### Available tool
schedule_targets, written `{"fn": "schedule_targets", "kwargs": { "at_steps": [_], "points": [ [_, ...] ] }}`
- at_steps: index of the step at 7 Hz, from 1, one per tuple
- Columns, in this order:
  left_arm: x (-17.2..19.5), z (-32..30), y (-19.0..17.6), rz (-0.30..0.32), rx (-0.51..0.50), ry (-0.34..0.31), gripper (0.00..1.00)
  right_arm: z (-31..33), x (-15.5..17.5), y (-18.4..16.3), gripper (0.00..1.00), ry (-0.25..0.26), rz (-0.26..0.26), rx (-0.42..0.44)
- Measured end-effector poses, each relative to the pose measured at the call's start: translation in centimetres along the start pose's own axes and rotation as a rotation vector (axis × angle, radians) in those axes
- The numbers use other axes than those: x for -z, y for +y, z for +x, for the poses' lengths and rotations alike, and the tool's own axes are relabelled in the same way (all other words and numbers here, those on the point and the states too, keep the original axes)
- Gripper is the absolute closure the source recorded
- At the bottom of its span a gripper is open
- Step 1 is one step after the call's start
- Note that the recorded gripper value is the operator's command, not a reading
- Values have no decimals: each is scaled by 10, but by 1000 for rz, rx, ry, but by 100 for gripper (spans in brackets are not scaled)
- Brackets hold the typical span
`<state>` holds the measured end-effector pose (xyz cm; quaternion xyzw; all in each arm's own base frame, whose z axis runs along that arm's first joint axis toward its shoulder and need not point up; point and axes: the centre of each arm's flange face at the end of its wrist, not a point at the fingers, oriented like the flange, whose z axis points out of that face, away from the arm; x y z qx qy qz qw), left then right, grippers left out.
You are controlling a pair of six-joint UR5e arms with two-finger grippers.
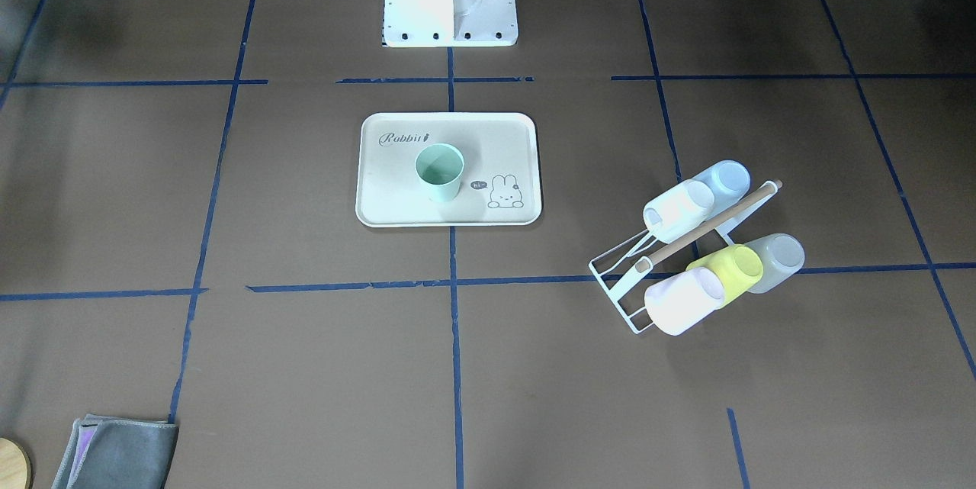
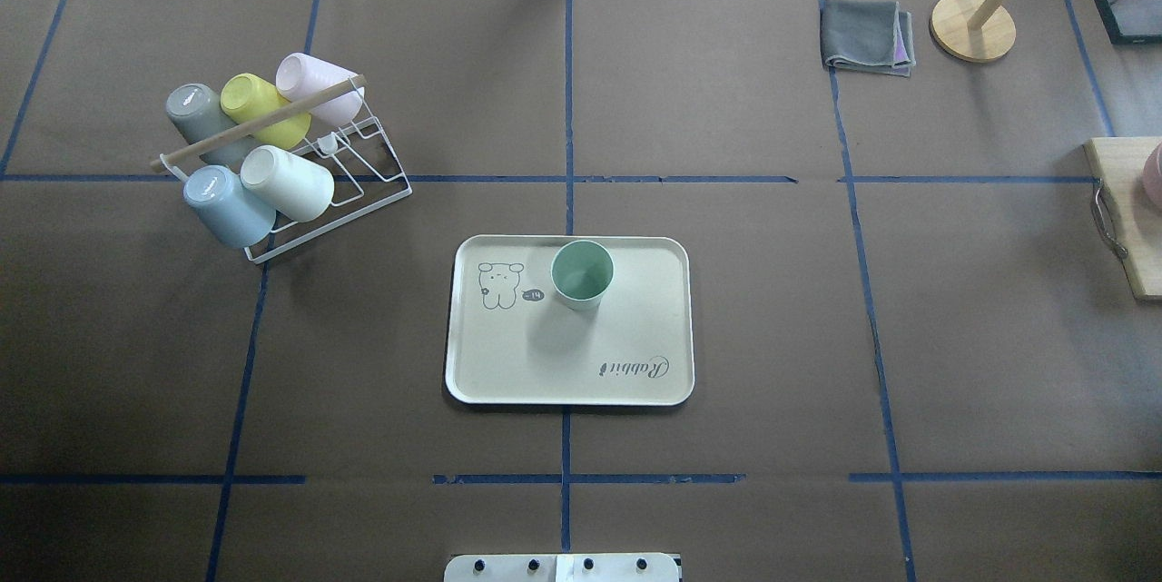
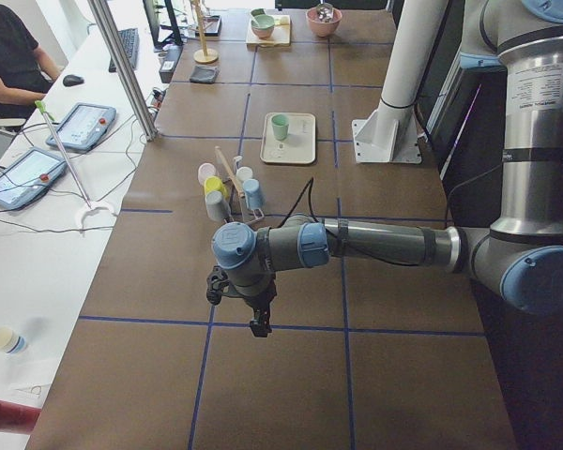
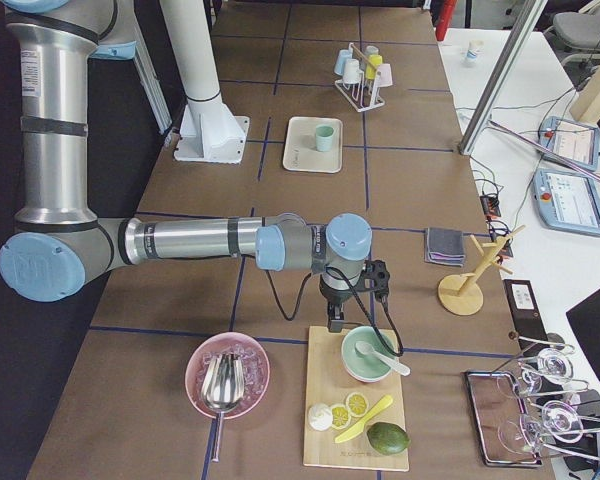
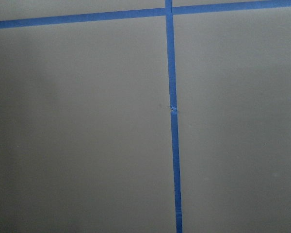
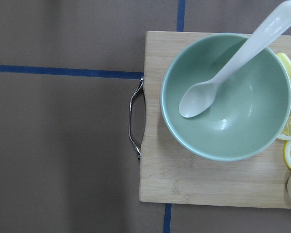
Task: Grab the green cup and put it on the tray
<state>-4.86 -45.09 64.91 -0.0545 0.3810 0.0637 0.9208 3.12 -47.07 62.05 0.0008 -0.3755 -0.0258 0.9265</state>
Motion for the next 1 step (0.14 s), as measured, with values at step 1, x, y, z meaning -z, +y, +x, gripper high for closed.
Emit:
{"fn": "schedule_targets", "kwargs": {
  "at_steps": [1],
  "points": [
    [2, 2, -4, 5, -2, -1, 0, 0, 1, 0, 0, -1, 1, 1]
  ]
}}
